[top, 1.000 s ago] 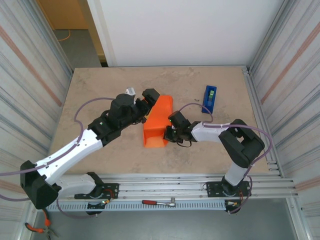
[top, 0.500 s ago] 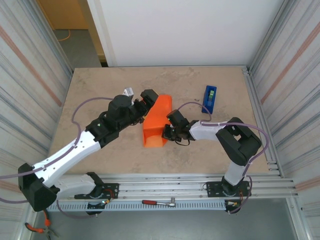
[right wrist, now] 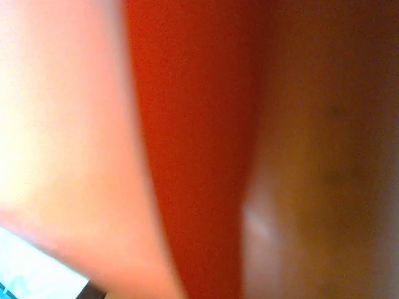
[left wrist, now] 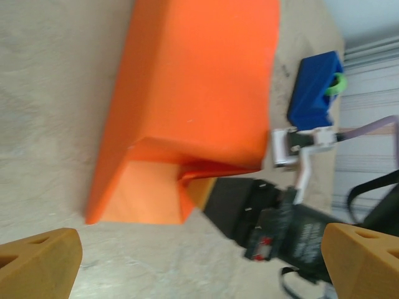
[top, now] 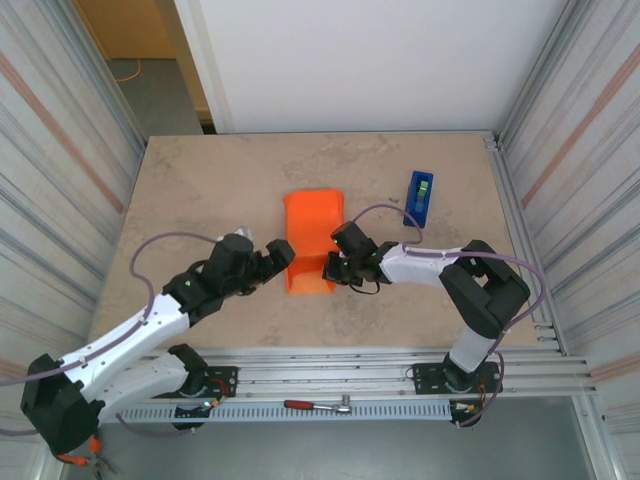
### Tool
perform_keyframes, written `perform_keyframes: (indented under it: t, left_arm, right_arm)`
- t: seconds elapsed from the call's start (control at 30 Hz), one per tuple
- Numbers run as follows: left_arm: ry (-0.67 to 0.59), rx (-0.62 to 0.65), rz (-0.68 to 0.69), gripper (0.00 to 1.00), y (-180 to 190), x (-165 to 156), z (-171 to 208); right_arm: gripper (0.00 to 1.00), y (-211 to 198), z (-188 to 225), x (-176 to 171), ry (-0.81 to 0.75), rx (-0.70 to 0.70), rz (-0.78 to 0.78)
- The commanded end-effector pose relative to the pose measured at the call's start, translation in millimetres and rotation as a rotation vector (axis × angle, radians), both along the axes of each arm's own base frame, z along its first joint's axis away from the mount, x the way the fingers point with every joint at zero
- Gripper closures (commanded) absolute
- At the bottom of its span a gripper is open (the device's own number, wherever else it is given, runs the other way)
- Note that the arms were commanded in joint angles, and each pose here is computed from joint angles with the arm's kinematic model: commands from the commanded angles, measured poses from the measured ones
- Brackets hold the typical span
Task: Wrap the gift box in paper
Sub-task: Fold the wrapping paper for the gift box.
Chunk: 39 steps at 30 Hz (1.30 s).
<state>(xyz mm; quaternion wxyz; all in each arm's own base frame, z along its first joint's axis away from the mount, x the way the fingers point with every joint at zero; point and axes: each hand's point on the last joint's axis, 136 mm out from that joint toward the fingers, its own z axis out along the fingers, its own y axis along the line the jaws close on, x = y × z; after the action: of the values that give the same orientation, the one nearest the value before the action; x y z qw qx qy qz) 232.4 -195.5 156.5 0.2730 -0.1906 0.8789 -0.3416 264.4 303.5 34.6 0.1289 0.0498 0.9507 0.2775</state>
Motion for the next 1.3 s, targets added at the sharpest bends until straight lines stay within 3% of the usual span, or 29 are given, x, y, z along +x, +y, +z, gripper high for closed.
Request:
perform_keyframes:
  t: [0.0, 0.3, 0.6, 0.77, 1.27]
  left_arm:
    - [-0.057, 0.026, -0.001, 0.01, 9.6, -0.5, -7.3]
    - [-0.013, 0.127, -0.087, 0.04, 7.8, -6.6, -57.7]
    - [0.001, 0.212, -0.161, 0.36, -3.8, 2.7, -83.6]
    - [0.005, 0.251, -0.183, 0.45, -5.7, 5.8, -89.6]
    - [0.015, 0.333, -0.243, 0.47, -17.3, 15.7, -98.5]
  right_arm:
    - [1.0, -6.1, -0.5, -6.1, 0.007, -0.01, -0.023]
    - [1.0, -4.8, 3.6, -12.6, 0.026, 0.013, 0.006]
    - [1.0, -28.2, 27.0, -12.3, -0.017, 0.016, -0.022]
    - [1.0, -34.1, 27.9, -10.1, -0.023, 0.026, -0.027]
    - [1.0, -21.8, 13.5, -4.3, -0.011, 0.052, -0.026]
